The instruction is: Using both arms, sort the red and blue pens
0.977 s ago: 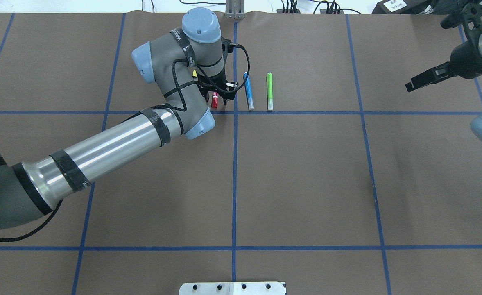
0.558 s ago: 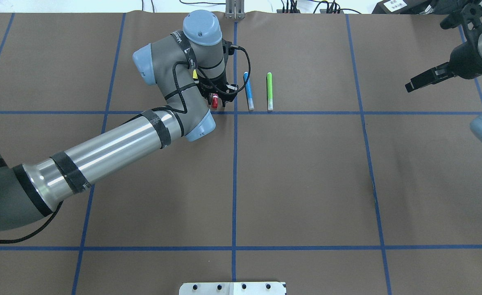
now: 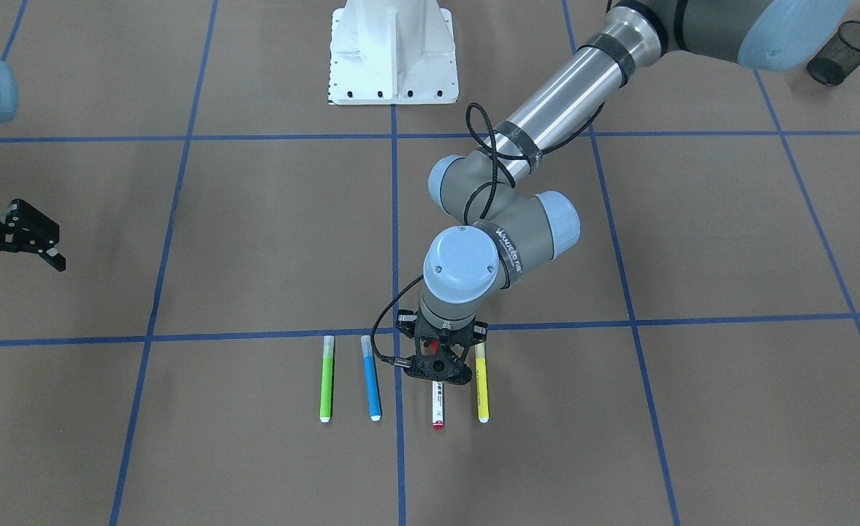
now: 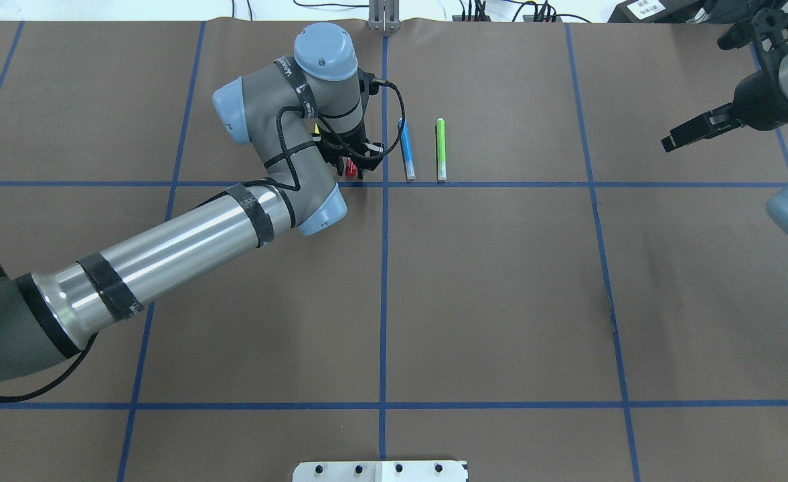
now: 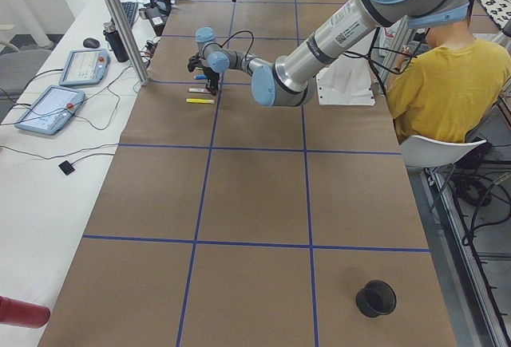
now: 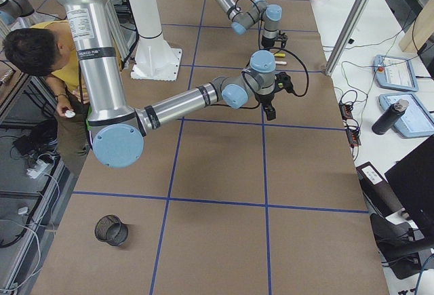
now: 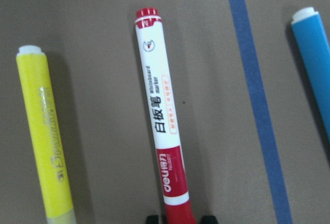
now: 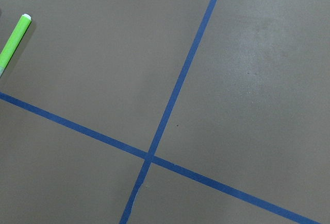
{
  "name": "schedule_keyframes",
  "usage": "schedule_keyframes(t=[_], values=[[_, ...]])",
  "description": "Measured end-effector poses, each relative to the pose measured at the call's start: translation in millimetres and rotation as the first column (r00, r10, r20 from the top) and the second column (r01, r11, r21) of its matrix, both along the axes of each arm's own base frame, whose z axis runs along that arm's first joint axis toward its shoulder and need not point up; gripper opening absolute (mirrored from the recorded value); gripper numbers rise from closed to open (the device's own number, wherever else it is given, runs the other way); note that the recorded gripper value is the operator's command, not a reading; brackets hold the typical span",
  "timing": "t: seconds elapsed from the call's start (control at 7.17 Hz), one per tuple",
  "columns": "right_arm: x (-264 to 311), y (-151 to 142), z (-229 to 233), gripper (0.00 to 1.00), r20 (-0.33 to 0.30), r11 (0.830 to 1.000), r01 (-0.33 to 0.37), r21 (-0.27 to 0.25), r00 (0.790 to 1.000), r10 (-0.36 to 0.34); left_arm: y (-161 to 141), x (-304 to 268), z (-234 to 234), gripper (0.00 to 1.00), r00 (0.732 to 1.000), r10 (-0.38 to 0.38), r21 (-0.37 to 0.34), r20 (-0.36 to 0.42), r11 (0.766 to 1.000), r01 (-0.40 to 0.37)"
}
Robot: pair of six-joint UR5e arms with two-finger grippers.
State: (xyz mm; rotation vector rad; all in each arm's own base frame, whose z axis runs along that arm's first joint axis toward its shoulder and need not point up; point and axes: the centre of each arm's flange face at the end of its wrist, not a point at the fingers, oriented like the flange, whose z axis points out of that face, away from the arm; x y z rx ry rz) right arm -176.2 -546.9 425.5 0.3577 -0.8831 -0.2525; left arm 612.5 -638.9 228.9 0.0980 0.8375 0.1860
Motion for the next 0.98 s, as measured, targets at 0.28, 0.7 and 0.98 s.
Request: schedule_keyframes(t=[0.28, 0.7, 0.98], values=[[0.0, 0.1, -0.2, 1.0, 0.0, 1.0, 0.0, 0.0, 1.0, 0.0, 3.3, 1.5, -1.5, 0.0, 1.0, 0.003, 0.003, -0.005, 1.0, -0.003], [-0.7, -1.5, -2.0, 1.0, 0.001, 1.0, 0.0, 0.002, 1.0, 0.0, 7.1, -5.8, -24.0, 0.0, 0.999, -0.01, 0.019, -0.039, 1.0, 0.01], [-1.9, -4.1, -3.4, 1.0, 0.001, 1.0, -0.001, 0.004, 1.0, 0.001, 17.9, -21.3, -53.1, 0.0, 0.996, -0.015, 0.042, -0.087, 0.999, 0.018]])
